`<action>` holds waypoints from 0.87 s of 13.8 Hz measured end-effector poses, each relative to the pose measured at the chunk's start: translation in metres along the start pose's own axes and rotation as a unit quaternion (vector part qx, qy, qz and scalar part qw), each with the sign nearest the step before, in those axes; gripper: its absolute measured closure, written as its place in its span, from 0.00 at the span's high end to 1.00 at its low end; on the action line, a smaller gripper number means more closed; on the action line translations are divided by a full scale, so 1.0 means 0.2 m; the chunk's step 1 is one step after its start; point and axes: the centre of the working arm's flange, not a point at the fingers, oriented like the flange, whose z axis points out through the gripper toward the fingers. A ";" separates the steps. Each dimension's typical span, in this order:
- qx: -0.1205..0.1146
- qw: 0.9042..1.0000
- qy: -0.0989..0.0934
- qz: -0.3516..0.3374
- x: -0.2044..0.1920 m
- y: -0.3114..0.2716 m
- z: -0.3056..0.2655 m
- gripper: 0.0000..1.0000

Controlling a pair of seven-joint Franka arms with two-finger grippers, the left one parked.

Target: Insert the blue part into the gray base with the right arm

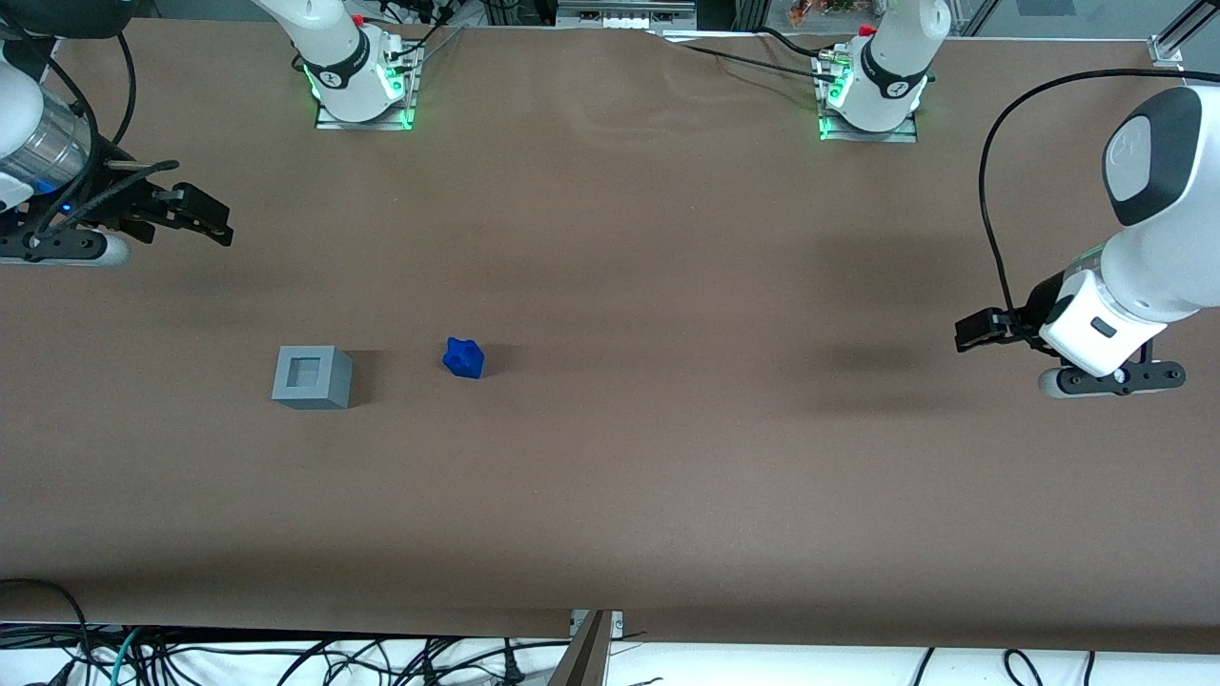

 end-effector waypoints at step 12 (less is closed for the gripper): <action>-0.002 1.000 -0.005 -0.012 0.00 0.00 0.02 0.99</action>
